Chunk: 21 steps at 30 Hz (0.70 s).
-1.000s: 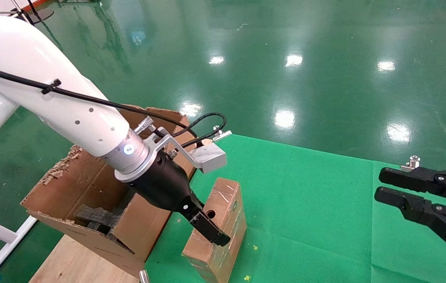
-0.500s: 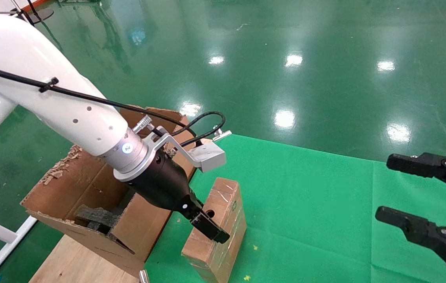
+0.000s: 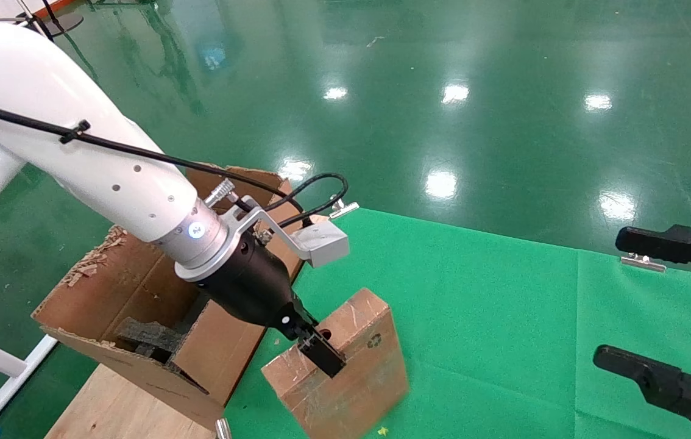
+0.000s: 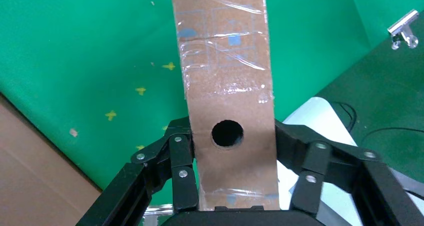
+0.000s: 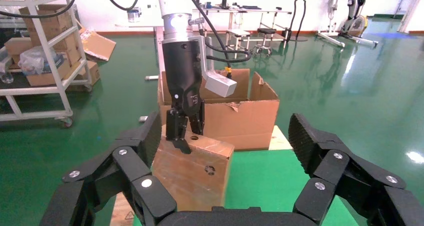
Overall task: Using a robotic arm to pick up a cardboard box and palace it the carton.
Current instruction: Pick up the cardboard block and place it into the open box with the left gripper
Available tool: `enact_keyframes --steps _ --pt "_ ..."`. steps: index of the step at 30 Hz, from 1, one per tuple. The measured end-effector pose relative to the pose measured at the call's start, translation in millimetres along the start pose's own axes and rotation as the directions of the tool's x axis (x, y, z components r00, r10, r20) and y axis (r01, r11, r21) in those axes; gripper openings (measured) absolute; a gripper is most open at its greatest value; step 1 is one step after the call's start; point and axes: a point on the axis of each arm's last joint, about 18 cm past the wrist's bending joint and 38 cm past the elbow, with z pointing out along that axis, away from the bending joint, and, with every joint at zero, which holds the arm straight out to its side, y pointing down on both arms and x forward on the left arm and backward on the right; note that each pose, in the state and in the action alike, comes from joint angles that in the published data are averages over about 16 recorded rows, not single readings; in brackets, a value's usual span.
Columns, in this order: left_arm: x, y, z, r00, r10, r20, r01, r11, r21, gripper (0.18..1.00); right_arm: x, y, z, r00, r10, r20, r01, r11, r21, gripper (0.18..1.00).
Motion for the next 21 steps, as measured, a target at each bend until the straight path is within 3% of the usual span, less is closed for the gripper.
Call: enact_keyframes --steps 8,15,21 --pt "-10.3 -20.9 -50.2 0.999 0.048 0.025 -0.051 0.988 0.145 0.39 0.0 0.0 0.0 1.0 0.0 0.0 0.0 1.0 0.0 0.956" --pt "-37.9 -41.0 -136.5 0.984 0.077 0.161 -0.126 0.94 0.317 0.363 0.0 0.0 0.0 1.0 0.0 0.0 0.0 1.0 0.0 0.991" --pt "-74.3 -31.7 -212.3 0.949 0.019 0.314 -0.152 0.902 0.404 0.36 0.0 0.0 0.0 1.0 0.0 0.0 0.0 1.0 0.0 1.0"
